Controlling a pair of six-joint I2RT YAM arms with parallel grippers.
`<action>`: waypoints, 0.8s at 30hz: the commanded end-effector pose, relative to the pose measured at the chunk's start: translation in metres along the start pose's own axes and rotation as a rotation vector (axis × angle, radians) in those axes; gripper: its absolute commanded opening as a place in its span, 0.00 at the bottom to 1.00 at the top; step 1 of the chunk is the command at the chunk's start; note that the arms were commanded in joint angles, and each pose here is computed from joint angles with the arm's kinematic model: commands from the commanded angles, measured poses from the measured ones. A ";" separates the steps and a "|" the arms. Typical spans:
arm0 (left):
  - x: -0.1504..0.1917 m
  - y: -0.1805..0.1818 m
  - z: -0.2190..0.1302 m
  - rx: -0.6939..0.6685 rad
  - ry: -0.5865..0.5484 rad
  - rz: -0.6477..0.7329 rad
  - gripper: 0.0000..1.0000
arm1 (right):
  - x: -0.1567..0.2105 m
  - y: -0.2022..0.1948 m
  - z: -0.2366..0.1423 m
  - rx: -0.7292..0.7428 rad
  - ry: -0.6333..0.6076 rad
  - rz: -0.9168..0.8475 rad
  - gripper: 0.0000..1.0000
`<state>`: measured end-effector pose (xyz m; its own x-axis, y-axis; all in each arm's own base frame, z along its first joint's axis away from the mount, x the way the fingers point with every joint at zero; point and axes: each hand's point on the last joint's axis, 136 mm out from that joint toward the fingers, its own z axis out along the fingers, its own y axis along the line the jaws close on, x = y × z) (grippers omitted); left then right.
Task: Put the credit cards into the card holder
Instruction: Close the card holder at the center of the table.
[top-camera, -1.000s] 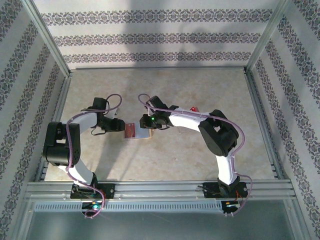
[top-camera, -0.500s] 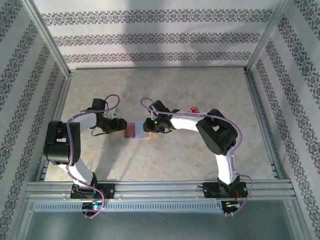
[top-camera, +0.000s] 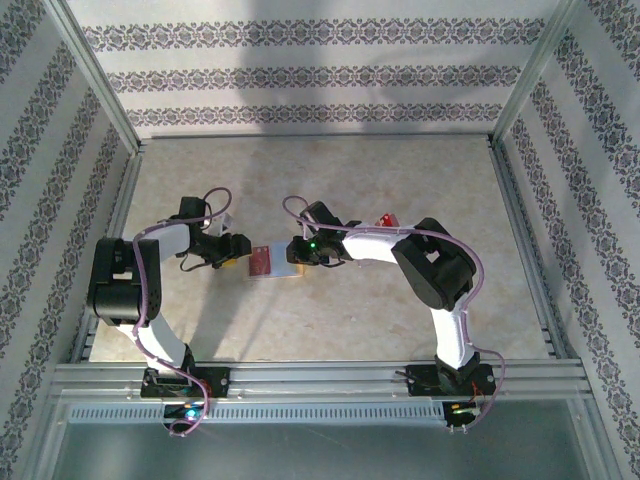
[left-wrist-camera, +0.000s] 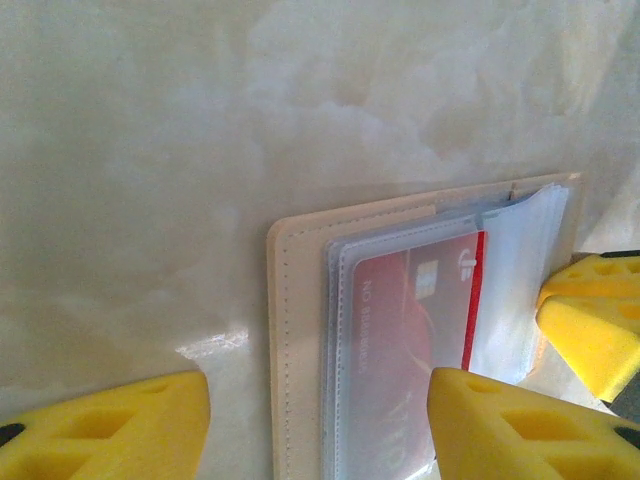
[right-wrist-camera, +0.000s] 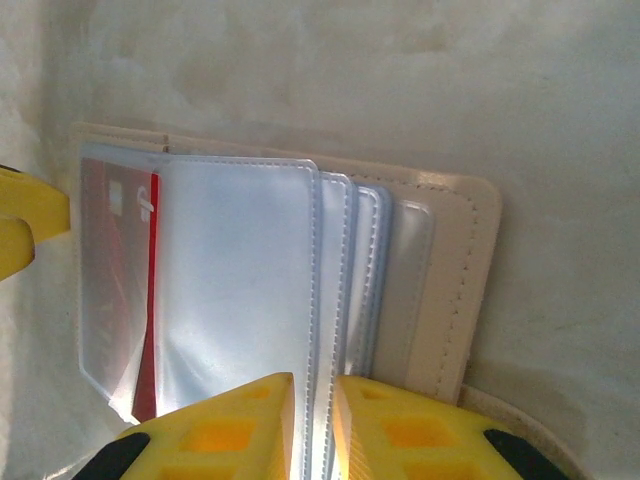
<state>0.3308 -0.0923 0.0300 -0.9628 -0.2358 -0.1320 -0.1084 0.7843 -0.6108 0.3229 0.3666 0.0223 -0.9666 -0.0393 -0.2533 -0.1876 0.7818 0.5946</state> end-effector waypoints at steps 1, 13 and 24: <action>0.014 -0.023 0.023 0.132 0.077 0.015 0.60 | 0.023 -0.034 0.011 0.089 0.060 0.059 0.23; 0.022 -0.039 0.020 0.150 0.082 0.059 0.58 | 0.022 -0.035 0.010 0.089 0.052 0.060 0.22; 0.024 -0.043 0.027 0.185 0.115 0.027 0.50 | 0.023 -0.037 0.010 0.089 0.060 0.066 0.22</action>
<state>0.3309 -0.1161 0.0306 -0.9725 -0.1972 -0.1238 -0.0694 0.7528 -0.6545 0.3229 0.3662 0.0222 -0.9687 -0.0261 -0.2469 -0.1758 0.7743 0.6080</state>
